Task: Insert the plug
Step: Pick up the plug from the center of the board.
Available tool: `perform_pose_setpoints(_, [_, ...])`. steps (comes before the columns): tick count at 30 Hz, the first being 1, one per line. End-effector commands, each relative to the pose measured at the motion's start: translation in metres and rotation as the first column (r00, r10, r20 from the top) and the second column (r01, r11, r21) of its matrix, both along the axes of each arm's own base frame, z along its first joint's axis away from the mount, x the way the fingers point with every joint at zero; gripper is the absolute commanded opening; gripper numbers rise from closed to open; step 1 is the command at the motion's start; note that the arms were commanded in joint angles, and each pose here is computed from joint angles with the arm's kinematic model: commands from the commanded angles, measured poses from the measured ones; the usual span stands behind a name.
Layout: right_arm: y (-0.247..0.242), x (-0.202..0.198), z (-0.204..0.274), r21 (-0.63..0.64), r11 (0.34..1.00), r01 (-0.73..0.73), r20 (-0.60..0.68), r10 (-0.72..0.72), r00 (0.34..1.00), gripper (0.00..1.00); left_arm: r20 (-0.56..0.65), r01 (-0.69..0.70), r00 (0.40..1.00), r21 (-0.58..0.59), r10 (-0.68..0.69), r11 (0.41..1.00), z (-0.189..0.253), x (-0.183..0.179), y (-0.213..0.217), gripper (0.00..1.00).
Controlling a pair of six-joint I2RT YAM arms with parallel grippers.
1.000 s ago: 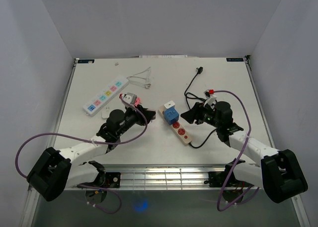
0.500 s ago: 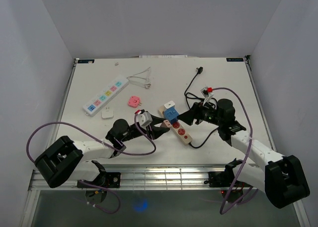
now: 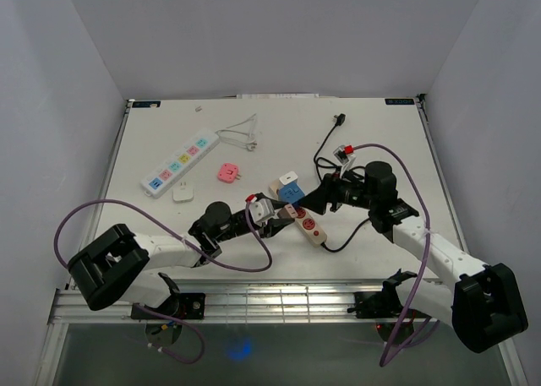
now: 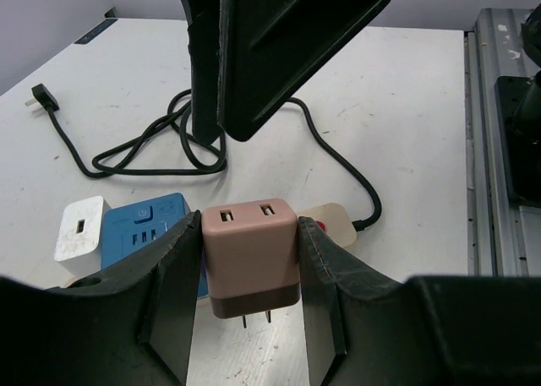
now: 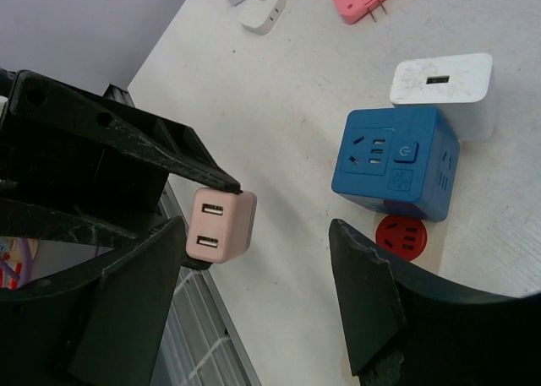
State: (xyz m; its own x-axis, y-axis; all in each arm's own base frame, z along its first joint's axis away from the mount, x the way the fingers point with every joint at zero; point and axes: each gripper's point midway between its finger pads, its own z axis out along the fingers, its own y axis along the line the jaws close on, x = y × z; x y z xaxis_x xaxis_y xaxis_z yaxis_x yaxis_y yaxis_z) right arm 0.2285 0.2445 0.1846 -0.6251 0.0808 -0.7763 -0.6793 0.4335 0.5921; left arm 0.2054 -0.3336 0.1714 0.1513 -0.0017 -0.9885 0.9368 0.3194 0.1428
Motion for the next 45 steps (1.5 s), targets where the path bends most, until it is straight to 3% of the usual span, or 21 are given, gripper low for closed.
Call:
perform_pose_setpoints(1, [0.011, -0.003, 0.007, -0.025, 0.998, -0.061, 0.02, 0.062, 0.998, 0.74, 0.044, -0.032, 0.999, 0.003, 0.032, 0.999, 0.011, 0.011, -0.004, 0.0])
perform_pose_setpoints(16, [0.046, -0.016, -0.022, -0.189, 0.973, -0.136, -0.028, 0.134, 0.991, 0.7, 0.037, -0.021, 0.999, 0.024, 0.02, 0.999, 0.007, 0.011, -0.01, 0.0])
perform_pose_setpoints(25, [0.047, -0.015, -0.028, -0.218, 0.967, -0.134, -0.036, 0.129, 0.991, 0.34, 0.044, -0.001, 0.999, 0.038, -0.001, 0.999, 0.005, 0.008, -0.015, 0.0])
perform_pose_setpoints(28, [0.047, -0.016, -0.031, -0.224, 0.964, -0.146, -0.05, 0.138, 0.989, 0.33, 0.048, -0.015, 0.999, 0.045, 0.012, 0.999, 0.004, 0.01, -0.014, 0.0])
perform_pose_setpoints(31, [0.047, -0.015, -0.032, -0.233, 0.962, -0.143, -0.058, 0.133, 0.989, 0.24, 0.049, -0.022, 0.999, 0.045, 0.02, 0.999, 0.005, 0.01, -0.013, 0.01])
perform_pose_setpoints(35, [0.043, -0.009, -0.032, -0.25, 0.963, -0.104, -0.042, 0.097, 0.994, 0.16, 0.042, -0.016, 0.999, 0.039, 0.014, 0.999, 0.006, 0.008, -0.012, 0.26])
perform_pose_setpoints(36, [0.042, -0.008, -0.031, -0.251, 0.964, -0.092, -0.036, 0.085, 0.996, 0.14, 0.043, -0.02, 0.999, 0.034, 0.019, 0.999, 0.008, 0.008, -0.012, 0.46])
perform_pose_setpoints(38, [0.04, -0.003, -0.031, -0.264, 0.963, -0.059, -0.02, 0.055, 0.998, 0.12, 0.035, -0.018, 0.999, 0.03, 0.017, 0.999, 0.008, 0.007, -0.011, 0.7])
perform_pose_setpoints(39, [0.037, -0.003, -0.032, -0.279, 0.959, -0.056, -0.021, 0.052, 0.998, 0.11, 0.035, -0.018, 0.999, 0.029, 0.017, 0.999, 0.008, 0.006, -0.011, 0.88])
perform_pose_setpoints(42, [0.029, 0.002, -0.032, -0.321, 0.947, -0.024, -0.003, 0.024, 1.0, 0.09, 0.031, -0.009, 1.0, 0.018, 0.008, 1.0, 0.011, 0.002, -0.009, 0.98])
perform_pose_setpoints(45, [0.021, 0.005, -0.03, -0.343, 0.939, 0.009, 0.016, -0.004, 1.0, 0.08, 0.027, -0.009, 1.0, -0.003, 0.009, 1.0, 0.018, -0.002, -0.004, 0.98])
